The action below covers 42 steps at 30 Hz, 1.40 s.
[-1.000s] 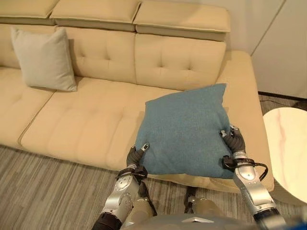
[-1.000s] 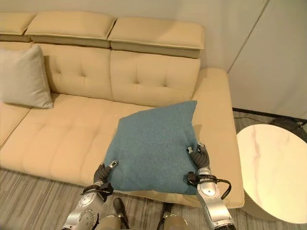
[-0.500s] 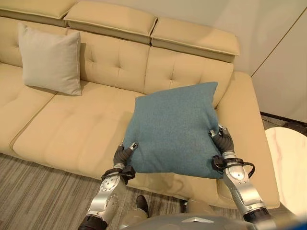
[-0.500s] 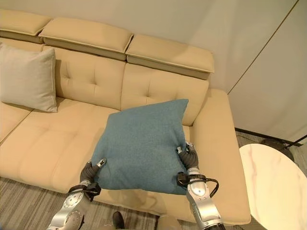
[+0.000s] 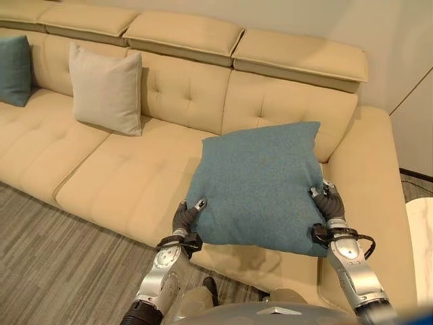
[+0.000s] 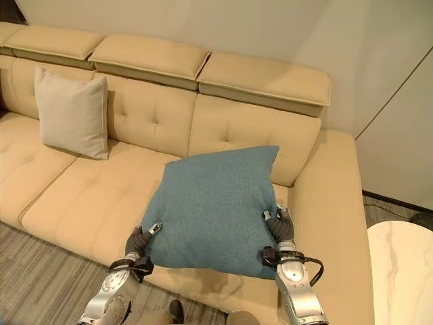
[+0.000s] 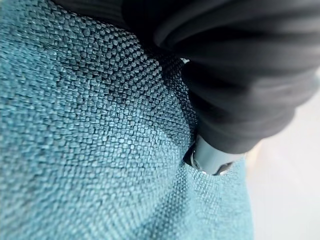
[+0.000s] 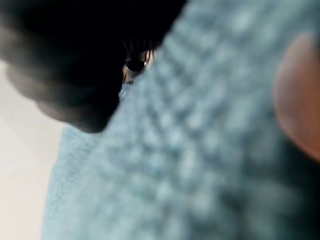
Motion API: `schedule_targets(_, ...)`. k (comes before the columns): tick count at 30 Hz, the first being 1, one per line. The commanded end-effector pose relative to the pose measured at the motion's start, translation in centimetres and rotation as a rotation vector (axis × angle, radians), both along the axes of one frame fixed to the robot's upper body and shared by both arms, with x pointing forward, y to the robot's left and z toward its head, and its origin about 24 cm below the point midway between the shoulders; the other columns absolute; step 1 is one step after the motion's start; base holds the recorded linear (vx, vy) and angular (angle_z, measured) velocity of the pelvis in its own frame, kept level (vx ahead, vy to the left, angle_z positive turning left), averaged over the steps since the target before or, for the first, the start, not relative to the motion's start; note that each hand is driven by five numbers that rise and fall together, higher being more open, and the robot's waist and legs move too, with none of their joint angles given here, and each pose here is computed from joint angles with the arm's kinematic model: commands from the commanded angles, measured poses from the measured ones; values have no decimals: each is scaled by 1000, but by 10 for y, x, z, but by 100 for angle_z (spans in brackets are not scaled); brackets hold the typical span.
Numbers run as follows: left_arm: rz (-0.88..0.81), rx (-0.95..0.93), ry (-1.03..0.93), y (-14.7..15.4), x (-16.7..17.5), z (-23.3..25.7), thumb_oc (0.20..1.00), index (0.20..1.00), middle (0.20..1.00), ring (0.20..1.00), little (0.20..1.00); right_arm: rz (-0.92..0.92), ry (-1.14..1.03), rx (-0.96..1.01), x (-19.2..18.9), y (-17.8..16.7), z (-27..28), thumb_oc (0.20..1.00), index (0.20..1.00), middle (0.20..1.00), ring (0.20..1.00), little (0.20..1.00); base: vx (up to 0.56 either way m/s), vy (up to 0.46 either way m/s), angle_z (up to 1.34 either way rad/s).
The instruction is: Pick up all the scattered cushions and arrange them neatly on the sofa.
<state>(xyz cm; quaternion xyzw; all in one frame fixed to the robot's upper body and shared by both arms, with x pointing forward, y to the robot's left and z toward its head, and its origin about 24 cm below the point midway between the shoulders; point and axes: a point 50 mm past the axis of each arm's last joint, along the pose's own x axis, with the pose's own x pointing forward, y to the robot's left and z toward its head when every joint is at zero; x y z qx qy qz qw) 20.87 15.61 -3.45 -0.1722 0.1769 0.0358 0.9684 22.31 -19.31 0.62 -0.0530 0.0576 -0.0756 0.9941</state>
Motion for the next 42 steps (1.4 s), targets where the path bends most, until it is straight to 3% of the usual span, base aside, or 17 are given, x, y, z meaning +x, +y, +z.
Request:
schedule_targets(1, -78, -103, -317, -24, 24, 57, 200, 200, 200, 200, 200, 84, -254, 55, 13, 19, 44, 200, 200, 200, 200, 200, 143, 121, -34)
schedule_targets(10, -86, -47, -322, -19, 22, 57, 200, 200, 200, 200, 200, 94, -237, 27, 12, 18, 41, 200, 200, 200, 200, 200, 167, 216, -71)
schedule_targets(22, -12, 132, -485, 6, 39, 89, 200, 200, 200, 200, 200, 130, -349, -28, 33, 31, 66, 200, 200, 200, 200, 200, 31, 75, -61)
schedule_targets(39, 8, 225, -836, -26, 92, 176, 200, 200, 200, 200, 200, 135, -611, -273, 90, 48, 141, 200, 200, 200, 200, 200, -18, -51, 23)
schedule_targets(42, 48, 305, -989, -30, 112, 221, 200, 200, 200, 200, 200, 107, -719, -355, 108, 56, 176, 200, 200, 200, 200, 200, -72, -31, 9)
